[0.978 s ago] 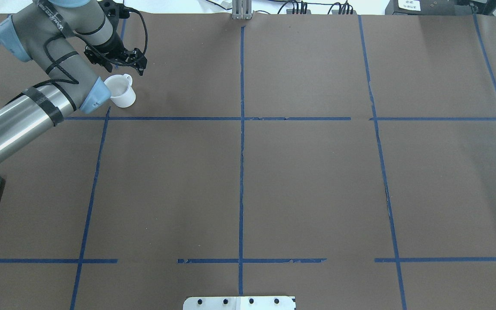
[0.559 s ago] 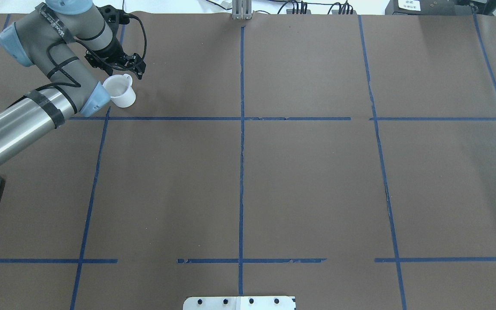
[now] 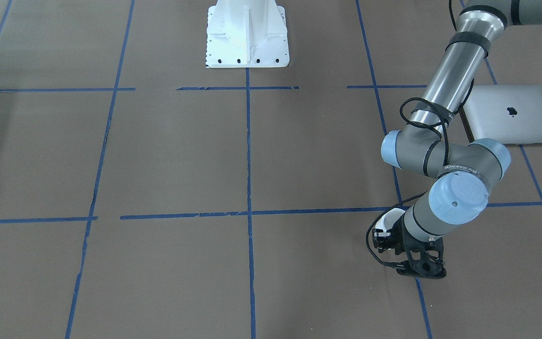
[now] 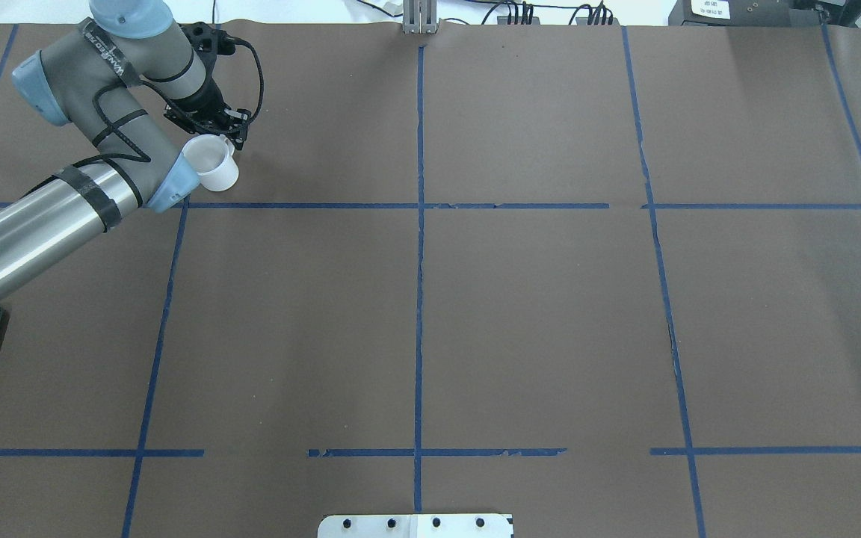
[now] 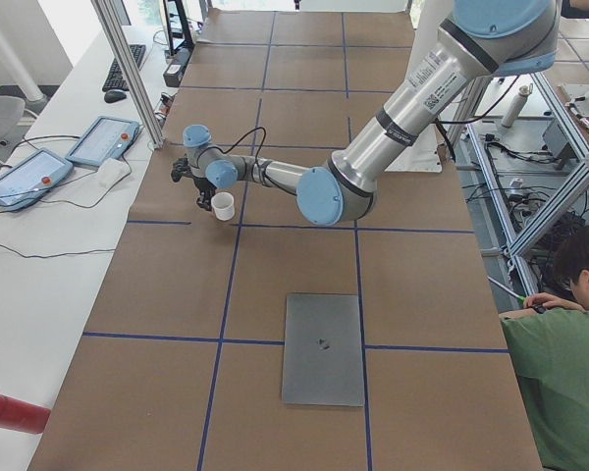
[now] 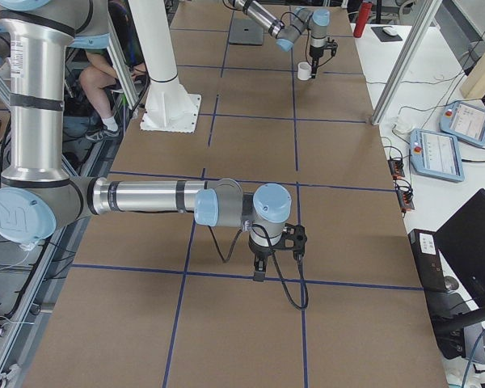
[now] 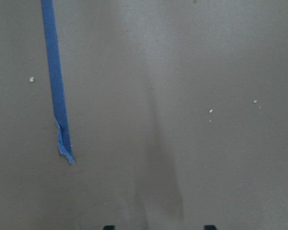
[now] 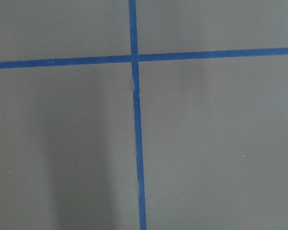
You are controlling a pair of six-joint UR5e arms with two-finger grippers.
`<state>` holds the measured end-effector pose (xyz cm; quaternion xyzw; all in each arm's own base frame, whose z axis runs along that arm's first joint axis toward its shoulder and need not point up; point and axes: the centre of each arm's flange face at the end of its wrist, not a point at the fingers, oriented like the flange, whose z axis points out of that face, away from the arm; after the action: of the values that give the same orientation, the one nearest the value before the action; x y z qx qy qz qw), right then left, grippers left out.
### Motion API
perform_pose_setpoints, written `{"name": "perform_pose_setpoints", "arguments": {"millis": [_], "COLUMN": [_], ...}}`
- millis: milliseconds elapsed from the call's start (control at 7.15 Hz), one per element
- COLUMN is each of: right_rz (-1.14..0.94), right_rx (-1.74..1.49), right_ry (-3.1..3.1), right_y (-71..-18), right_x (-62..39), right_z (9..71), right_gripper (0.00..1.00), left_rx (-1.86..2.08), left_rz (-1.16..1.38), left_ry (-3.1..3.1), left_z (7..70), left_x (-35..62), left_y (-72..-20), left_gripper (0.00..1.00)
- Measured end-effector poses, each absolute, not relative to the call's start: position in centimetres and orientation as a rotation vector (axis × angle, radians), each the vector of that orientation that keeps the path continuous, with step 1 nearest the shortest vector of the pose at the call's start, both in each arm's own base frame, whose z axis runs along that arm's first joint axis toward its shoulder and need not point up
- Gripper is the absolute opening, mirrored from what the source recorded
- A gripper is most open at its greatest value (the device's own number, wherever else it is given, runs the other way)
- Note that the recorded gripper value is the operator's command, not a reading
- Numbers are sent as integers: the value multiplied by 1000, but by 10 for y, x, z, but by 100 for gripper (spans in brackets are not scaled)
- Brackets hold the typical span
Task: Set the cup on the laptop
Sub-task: 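Lift the cup with the left gripper and carry it toward the laptop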
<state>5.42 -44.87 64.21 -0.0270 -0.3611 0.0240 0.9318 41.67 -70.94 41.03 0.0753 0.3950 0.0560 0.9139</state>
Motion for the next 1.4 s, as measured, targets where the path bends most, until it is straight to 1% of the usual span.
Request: {"name": "perform_pose_setpoints", "arguments": {"millis": [280,559,839,1118,1398], "right_rz": [49,49,49,49,49], "right_rx": [-55,-55,-55,-55,-55], "right_ry": [-739,-739,-739,-739,-739], "right_y": [-449,-449,-449,-449,-449], "right_x": [54,54,54,54,54], "right_z": [642,642,642,642,642], "right_gripper": [100,100,100,100,100], "left_rx": [164,158,139,142,127], "left_rz": [107,70,24,-45,-82], "left_ry": [822,862,866,856,833], "left_z": [404,391,385,419,474], "left_x": [405,361,313,237,175], "left_y": [-716,-735,-730,-690,-616], "left_gripper": [0,0,0,0,0]}}
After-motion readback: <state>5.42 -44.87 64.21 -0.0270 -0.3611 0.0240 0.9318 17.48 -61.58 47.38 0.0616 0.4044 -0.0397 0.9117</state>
